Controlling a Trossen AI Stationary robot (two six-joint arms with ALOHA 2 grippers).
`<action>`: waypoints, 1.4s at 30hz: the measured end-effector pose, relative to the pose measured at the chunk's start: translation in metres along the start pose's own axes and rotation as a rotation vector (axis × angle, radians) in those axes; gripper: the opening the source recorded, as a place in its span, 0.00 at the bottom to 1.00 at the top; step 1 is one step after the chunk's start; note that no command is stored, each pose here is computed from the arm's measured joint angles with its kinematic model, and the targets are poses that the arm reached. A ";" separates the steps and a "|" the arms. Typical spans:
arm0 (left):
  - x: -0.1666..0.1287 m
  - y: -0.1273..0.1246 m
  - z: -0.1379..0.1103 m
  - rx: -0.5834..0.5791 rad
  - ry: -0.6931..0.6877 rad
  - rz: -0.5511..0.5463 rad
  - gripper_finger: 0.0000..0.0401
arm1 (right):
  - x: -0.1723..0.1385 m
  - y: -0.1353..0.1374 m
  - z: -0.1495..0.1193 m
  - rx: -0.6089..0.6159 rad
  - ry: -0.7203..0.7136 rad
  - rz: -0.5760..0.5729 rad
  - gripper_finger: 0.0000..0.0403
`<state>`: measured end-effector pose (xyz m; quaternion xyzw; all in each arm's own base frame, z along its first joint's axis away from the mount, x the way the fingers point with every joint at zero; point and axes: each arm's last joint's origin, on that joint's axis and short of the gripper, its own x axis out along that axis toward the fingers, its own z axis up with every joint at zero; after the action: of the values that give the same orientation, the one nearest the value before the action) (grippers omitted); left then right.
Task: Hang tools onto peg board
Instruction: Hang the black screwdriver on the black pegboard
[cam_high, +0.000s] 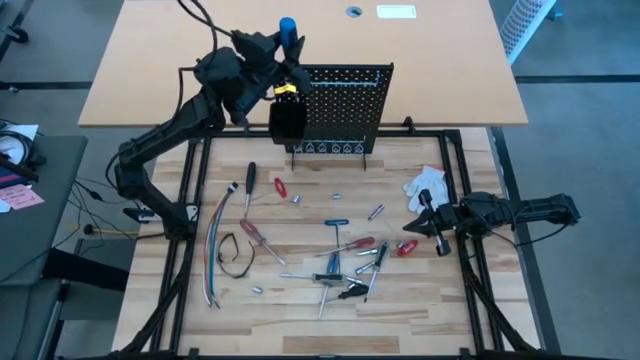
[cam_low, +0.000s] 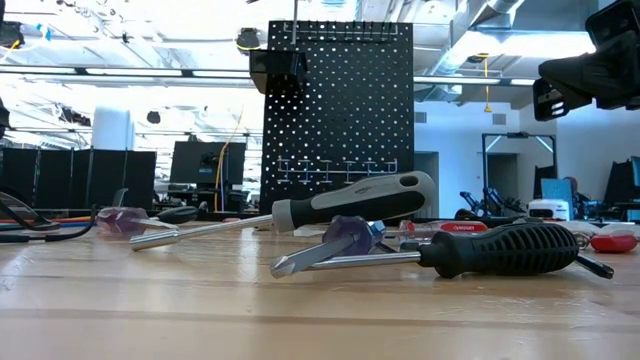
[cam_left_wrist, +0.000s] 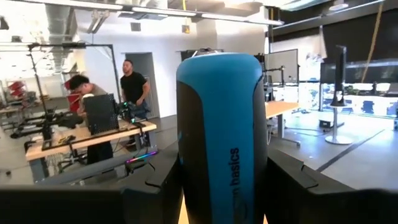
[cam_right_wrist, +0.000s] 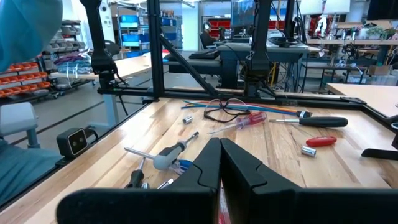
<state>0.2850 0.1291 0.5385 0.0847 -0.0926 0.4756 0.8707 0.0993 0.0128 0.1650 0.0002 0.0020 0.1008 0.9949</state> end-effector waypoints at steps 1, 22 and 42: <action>-0.001 -0.001 0.002 -0.004 -0.011 -0.003 0.39 | 0.000 0.000 0.000 0.000 0.000 0.000 0.04; -0.016 -0.014 0.014 -0.088 -0.070 -0.089 0.39 | 0.000 0.000 0.000 0.000 0.000 0.000 0.04; 0.028 -0.014 -0.026 -0.027 -0.004 0.003 0.39 | 0.000 0.000 0.000 0.000 0.000 0.000 0.04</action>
<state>0.3132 0.1504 0.5196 0.0737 -0.1010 0.4755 0.8708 0.0993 0.0128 0.1650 0.0003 0.0019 0.1008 0.9949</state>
